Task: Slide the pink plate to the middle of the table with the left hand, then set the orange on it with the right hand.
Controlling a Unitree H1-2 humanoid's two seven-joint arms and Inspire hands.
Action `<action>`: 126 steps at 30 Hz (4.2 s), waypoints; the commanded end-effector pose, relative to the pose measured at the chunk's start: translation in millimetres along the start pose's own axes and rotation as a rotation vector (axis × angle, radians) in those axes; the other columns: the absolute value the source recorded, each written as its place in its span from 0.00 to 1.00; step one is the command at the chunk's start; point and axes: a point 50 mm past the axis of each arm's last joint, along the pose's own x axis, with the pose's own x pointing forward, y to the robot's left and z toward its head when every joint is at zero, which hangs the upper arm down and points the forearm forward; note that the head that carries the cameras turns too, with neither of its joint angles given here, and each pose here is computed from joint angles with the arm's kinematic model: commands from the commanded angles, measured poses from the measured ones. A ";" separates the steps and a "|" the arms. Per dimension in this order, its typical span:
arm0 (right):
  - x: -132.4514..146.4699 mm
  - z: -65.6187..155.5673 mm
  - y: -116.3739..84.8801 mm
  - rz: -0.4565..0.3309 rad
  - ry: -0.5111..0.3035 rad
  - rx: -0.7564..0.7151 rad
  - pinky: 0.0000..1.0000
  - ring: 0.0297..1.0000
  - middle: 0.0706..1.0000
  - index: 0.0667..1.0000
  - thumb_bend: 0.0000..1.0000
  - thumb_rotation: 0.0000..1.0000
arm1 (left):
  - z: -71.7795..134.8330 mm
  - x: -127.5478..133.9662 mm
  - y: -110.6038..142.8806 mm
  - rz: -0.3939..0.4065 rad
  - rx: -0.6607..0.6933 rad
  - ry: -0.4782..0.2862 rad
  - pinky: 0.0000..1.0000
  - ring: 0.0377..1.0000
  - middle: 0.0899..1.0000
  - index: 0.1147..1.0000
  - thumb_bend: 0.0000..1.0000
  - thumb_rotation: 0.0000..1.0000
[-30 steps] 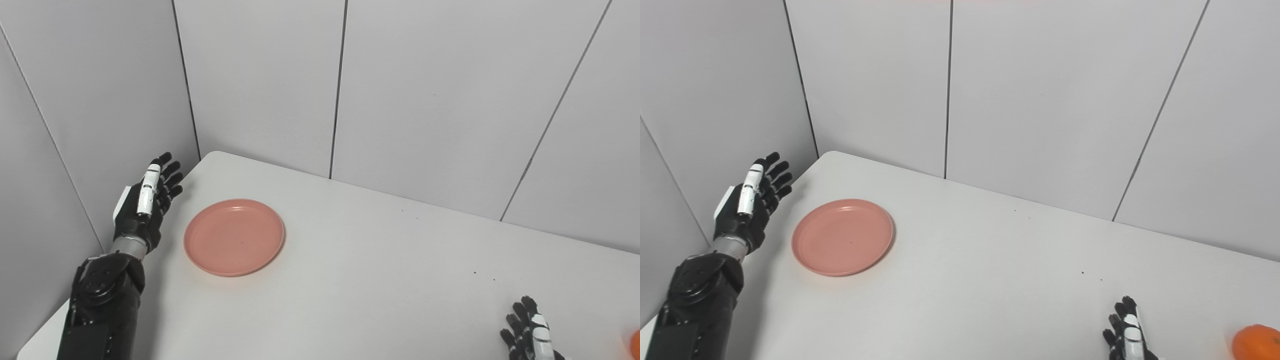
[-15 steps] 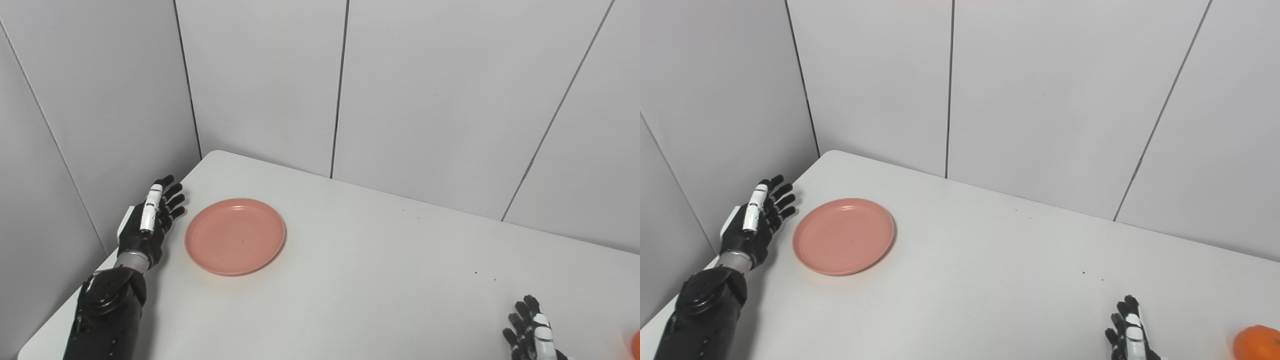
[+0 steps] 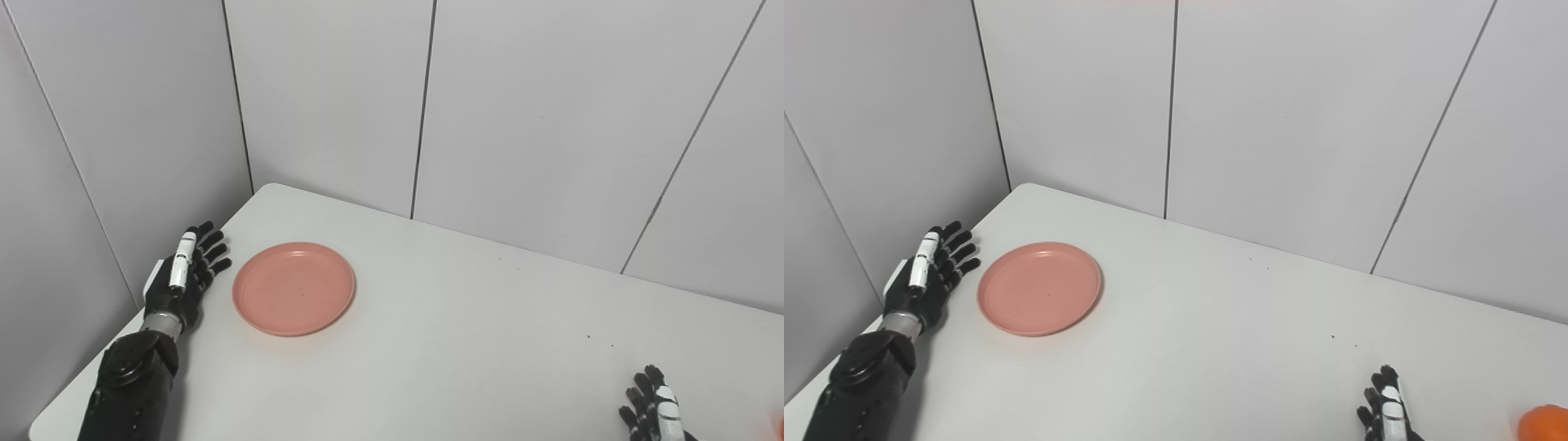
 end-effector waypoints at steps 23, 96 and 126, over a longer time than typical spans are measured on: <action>4.3 17.5 2.5 0.022 -0.070 -0.002 1.00 1.00 1.00 1.00 0.20 1.00 | -3.7 16.9 -27.0 -0.102 0.008 0.036 0.95 0.94 0.94 0.91 0.34 1.00; 7.4 12.2 9.4 0.027 -0.069 0.016 1.00 1.00 1.00 1.00 0.26 1.00 | -13.9 -15.6 -144.8 -0.362 -0.040 0.152 0.91 0.91 0.91 0.89 0.32 1.00; 11.7 15.1 26.0 0.008 -0.081 -0.004 1.00 1.00 1.00 1.00 0.29 1.00 | -43.9 -37.7 -200.5 -0.492 -0.069 0.231 0.92 0.92 0.92 0.91 0.33 1.00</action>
